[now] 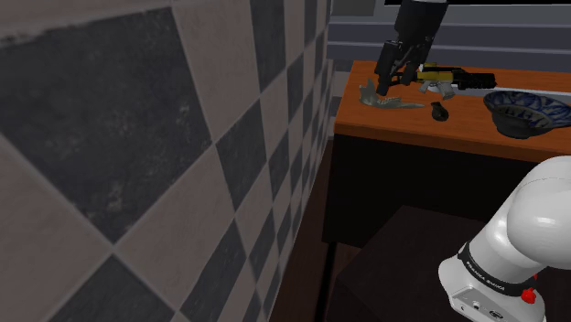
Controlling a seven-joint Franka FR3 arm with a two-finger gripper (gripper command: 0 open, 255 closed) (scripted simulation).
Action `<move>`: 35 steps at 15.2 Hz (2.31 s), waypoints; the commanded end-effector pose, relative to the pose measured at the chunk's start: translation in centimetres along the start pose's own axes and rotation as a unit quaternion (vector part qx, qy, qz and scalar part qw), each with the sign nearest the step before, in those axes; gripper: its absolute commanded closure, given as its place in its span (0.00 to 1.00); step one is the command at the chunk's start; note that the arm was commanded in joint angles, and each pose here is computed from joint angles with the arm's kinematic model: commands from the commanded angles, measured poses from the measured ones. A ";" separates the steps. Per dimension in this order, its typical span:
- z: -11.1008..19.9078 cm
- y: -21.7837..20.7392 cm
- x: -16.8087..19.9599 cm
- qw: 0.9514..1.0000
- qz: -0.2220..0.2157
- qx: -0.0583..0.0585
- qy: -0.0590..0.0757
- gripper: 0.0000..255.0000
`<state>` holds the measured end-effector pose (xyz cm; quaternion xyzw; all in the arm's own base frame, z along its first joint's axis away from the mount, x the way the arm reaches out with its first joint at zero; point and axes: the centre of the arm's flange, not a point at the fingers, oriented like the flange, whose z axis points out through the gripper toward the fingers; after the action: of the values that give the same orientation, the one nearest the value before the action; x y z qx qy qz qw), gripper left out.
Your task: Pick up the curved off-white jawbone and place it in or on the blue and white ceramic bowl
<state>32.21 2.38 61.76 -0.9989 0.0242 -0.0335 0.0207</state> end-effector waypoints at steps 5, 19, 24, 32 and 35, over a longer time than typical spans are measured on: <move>1.9 4.3 2.5 0.998 -0.062 -0.007 -0.026 0.00; 9.0 15.7 12.7 0.962 -0.251 -0.029 -0.106 0.00; 11.5 16.0 12.2 0.962 -0.251 -0.029 -0.106 0.00; 12.4 16.1 12.0 0.962 -0.251 -0.029 -0.106 0.00; 12.3 16.1 12.0 0.962 -0.251 -0.029 -0.106 1.00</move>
<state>44.27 -13.77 49.56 -0.9710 -0.2285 0.0690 -0.0147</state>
